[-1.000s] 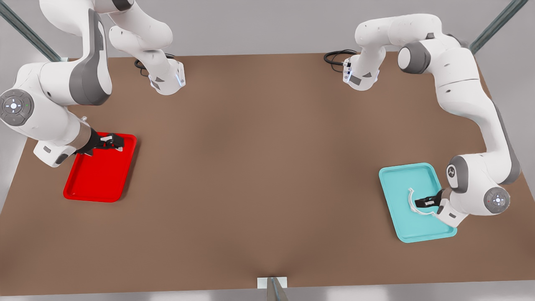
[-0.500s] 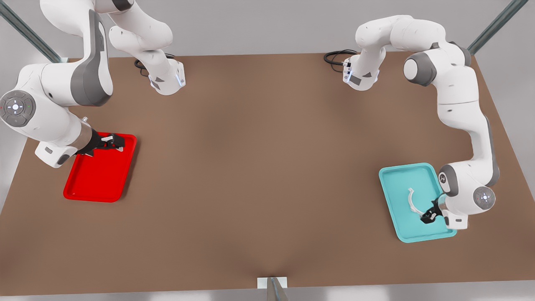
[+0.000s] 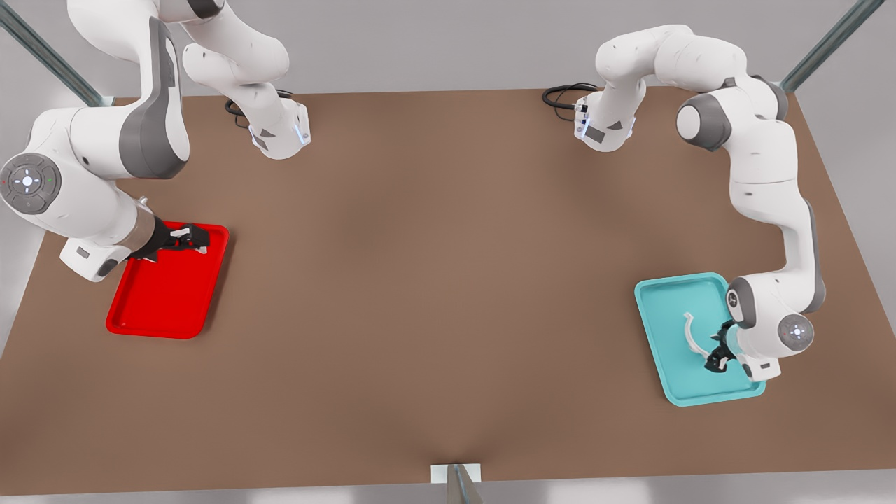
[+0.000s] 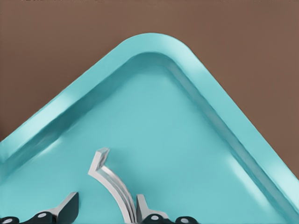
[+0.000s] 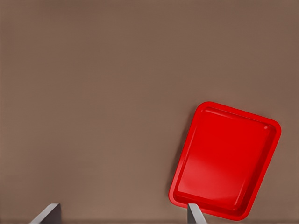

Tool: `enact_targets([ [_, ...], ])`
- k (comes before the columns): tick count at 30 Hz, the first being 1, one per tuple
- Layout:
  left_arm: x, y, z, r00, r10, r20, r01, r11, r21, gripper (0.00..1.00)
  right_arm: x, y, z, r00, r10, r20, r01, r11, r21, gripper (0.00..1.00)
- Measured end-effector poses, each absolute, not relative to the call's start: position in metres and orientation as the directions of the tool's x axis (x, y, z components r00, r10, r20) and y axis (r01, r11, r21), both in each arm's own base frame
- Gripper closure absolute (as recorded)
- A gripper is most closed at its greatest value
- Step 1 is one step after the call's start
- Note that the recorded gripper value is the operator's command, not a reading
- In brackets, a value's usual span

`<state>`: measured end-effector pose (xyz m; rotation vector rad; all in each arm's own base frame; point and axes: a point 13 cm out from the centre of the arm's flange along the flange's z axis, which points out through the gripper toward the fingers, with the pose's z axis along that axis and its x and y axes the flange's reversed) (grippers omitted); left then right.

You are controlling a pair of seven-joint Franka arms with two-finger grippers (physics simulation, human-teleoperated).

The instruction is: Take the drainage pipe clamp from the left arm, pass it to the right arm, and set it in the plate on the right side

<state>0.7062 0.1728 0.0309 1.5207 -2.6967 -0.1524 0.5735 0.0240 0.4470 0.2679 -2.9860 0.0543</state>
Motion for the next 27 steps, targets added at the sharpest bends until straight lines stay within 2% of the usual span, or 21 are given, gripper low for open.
enact_targets([
  [1, 0.706, 0.175, 0.032, -0.505, -0.863, -0.013, -0.859, 0.501, 0.106, 0.54, 0.573, 0.024, 0.447, -0.974, -0.175, 0.145, -0.18, 0.983, -0.023, 0.0],
  [2, 0.705, 0.177, 0.033, -0.492, -0.87, -0.014, -0.866, 0.488, 0.106, 0.65, 0.573, 0.024, 0.447, -0.974, -0.175, 0.145, -0.18, 0.983, -0.023, 0.0],
  [4, 0.705, 0.179, 0.034, -0.469, -0.883, -0.017, -0.879, 0.465, 0.108, 0.78, 0.573, 0.024, 0.446, -0.974, -0.175, 0.147, -0.18, 0.983, -0.023, 0.0],
  [9, 0.706, 0.175, 0.037, -0.404, -0.915, -0.004, -0.911, 0.402, 0.092, 0.79, 0.573, 0.024, 0.446, -0.973, -0.176, 0.148, -0.181, 0.983, -0.022, 0.0],
  [14, 0.715, 0.164, 0.077, -0.376, -0.927, -0.006, -0.925, 0.375, 0.068, 0.79, 0.573, 0.025, 0.445, -0.973, -0.178, 0.15, -0.183, 0.983, -0.023, 0.0],
  [16, 0.723, 0.139, 0.108, -0.397, -0.918, -0.014, -0.916, 0.396, 0.059, 0.79, 0.573, 0.025, 0.444, -0.972, -0.179, 0.152, -0.185, 0.983, -0.022, 0.0],
  [20, 0.743, -0.021, 0.177, -0.56, -0.828, 0.019, -0.828, 0.56, 0.016, 0.79, 0.581, 0.048, 0.416, -0.959, -0.211, 0.187, -0.215, 0.977, -0.001, 0.0],
  [22, 0.738, -0.123, 0.204, -0.654, -0.756, 0.034, -0.756, 0.654, 0.002, 0.79, 0.585, 0.091, 0.388, -0.94, -0.268, 0.212, -0.27, 0.963, 0.021, 0.0],
  [24, 0.72, -0.218, 0.224, -0.724, -0.688, 0.057, -0.69, 0.724, -0.02, 0.79, 0.587, 0.123, 0.367, -0.928, -0.3, 0.22, -0.298, 0.953, 0.044, 0.0],
  [27, 0.672, -0.352, 0.223, -0.805, -0.588, 0.08, -0.591, 0.806, -0.026, 0.79, 0.592, 0.16, 0.342, -0.927, -0.312, 0.209, -0.303, 0.95, 0.076, 0.0],
])
